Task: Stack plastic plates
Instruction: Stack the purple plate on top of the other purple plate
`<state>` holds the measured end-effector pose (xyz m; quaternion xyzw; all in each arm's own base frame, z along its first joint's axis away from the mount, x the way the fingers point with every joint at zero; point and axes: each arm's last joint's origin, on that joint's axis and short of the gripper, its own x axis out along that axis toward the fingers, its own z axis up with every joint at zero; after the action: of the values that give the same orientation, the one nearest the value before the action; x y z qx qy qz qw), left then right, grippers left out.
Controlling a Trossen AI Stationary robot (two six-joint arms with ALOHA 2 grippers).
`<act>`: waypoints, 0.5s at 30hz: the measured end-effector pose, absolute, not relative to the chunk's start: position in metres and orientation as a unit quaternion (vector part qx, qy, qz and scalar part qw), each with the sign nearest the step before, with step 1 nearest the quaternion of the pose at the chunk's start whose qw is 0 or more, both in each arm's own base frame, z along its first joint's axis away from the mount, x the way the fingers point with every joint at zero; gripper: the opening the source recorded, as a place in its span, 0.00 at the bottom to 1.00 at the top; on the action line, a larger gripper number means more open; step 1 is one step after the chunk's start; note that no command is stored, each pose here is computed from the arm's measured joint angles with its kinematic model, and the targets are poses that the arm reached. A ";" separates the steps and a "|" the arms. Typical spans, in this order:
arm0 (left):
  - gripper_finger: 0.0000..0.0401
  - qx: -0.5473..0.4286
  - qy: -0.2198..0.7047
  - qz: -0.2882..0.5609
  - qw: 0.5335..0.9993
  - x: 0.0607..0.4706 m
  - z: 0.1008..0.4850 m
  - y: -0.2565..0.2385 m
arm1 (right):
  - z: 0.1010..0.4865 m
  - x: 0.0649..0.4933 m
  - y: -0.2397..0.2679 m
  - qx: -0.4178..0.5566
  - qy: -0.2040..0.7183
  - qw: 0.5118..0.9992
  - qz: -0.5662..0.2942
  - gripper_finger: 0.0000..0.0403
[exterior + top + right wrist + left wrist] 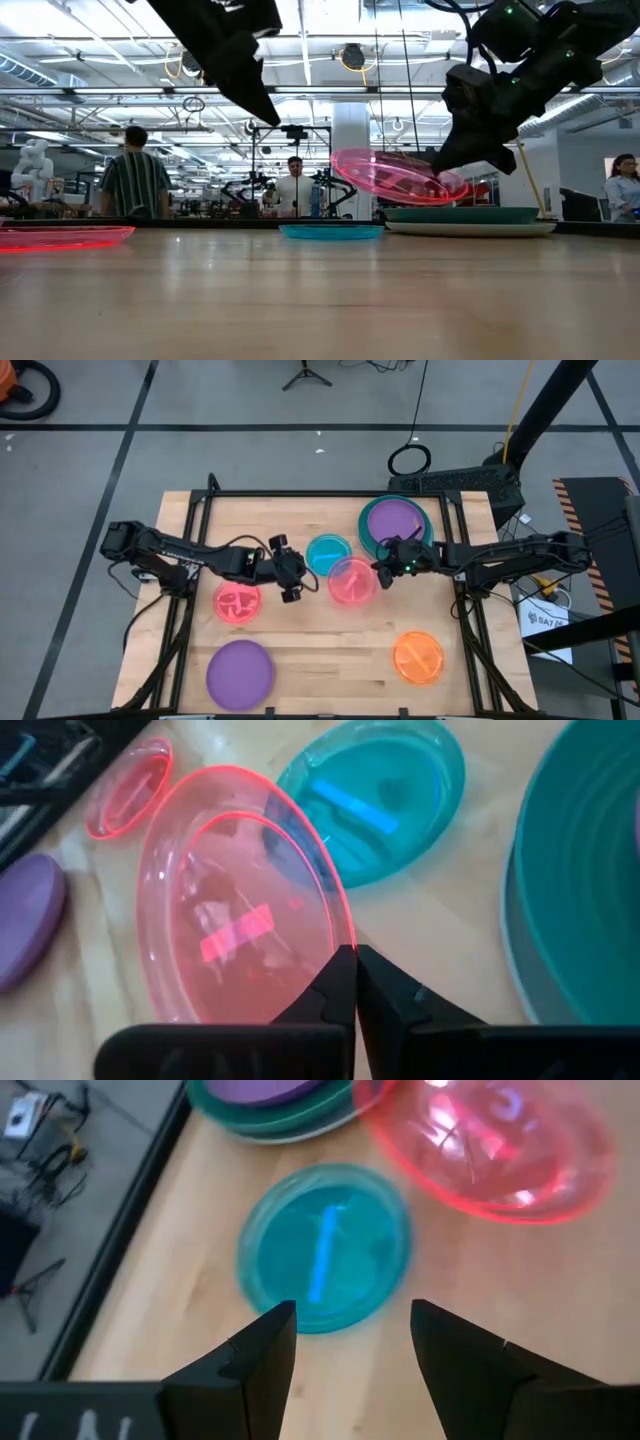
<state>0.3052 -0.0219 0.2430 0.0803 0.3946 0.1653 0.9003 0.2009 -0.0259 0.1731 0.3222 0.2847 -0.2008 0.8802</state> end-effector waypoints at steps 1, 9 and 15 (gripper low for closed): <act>0.51 0.082 0.390 0.158 0.903 0.305 0.243 -0.027 | 0.173 0.201 -0.025 0.318 0.284 0.883 -0.199 0.00; 0.51 0.085 0.324 0.101 0.937 0.309 0.253 -0.067 | 0.183 0.208 -0.027 0.290 0.222 0.908 -0.208 0.00; 0.51 0.088 0.280 0.063 0.954 0.308 0.260 -0.092 | 0.190 0.208 -0.042 0.281 0.167 0.909 -0.257 0.00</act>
<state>0.3076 -0.0921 0.2597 0.0876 0.2800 0.0625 0.9539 0.2083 -0.0423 0.1905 0.2808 0.1666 -0.2575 0.9095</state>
